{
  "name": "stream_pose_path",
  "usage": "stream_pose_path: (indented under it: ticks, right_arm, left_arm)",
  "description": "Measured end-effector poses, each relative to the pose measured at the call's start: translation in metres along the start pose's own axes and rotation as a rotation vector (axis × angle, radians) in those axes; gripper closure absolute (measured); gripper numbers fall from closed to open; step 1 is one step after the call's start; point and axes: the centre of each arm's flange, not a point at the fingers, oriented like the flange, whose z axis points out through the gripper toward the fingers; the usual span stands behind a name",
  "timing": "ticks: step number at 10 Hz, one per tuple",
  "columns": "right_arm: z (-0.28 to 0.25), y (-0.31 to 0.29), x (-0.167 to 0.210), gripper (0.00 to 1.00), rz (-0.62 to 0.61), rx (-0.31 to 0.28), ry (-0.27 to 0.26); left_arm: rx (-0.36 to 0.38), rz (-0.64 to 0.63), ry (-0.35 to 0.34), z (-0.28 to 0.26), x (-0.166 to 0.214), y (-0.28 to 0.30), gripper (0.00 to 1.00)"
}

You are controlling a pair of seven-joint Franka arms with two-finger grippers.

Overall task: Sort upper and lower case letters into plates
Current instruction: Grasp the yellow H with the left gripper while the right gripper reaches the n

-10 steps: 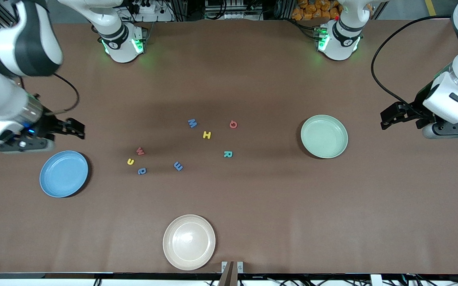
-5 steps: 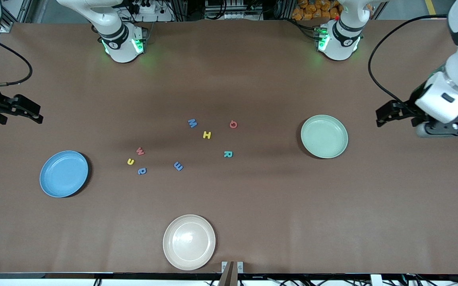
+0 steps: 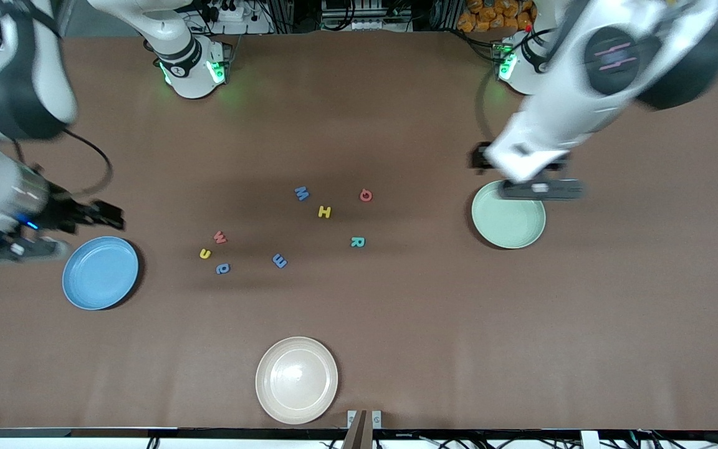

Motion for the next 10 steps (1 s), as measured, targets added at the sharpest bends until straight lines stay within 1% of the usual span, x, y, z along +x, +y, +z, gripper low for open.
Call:
stream_pose_path:
  ticks: [1, 4, 5, 6, 7, 8, 9, 10]
  right_arm:
    - [0.037, -0.01, 0.005, 0.0, -0.015, -0.003, -0.01]
    - [0.123, -0.016, -0.004, 0.0, -0.024, -0.009, -0.035]
    - [0.15, -0.014, -0.01, 0.0, -0.019, -0.012, -0.031]
    - [0.177, -0.009, -0.017, 0.0, -0.011, -0.015, -0.035]
    - [0.198, -0.005, -0.023, 0.0, 0.001, -0.015, -0.051]
    - [0.213, -0.004, -0.026, 0.0, 0.023, -0.006, -0.069]
    - [0.222, -0.006, -0.027, 0.0, 0.059, 0.011, -0.078]
    - [0.228, -0.008, -0.026, 0.0, 0.107, 0.022, -0.079]
  left_arm:
    - [-0.022, -0.025, 0.008, 0.029, 0.003, 0.038, 0.0]
    - [-0.109, -0.244, 0.015, 0.121, 0.007, 0.132, 0.0]
    - [-0.134, -0.29, 0.009, 0.154, 0.0, 0.164, 0.0]
    - [-0.153, -0.296, 0.004, 0.183, -0.009, 0.19, 0.0]
    - [-0.172, -0.266, 0.004, 0.206, -0.015, 0.209, 0.0]
    - [-0.174, -0.159, 0.018, 0.224, -0.017, 0.226, 0.0]
    - [-0.158, -0.032, 0.05, 0.237, -0.018, 0.24, 0.0]
    - [-0.139, 0.058, 0.094, 0.251, -0.02, 0.255, 0.0]
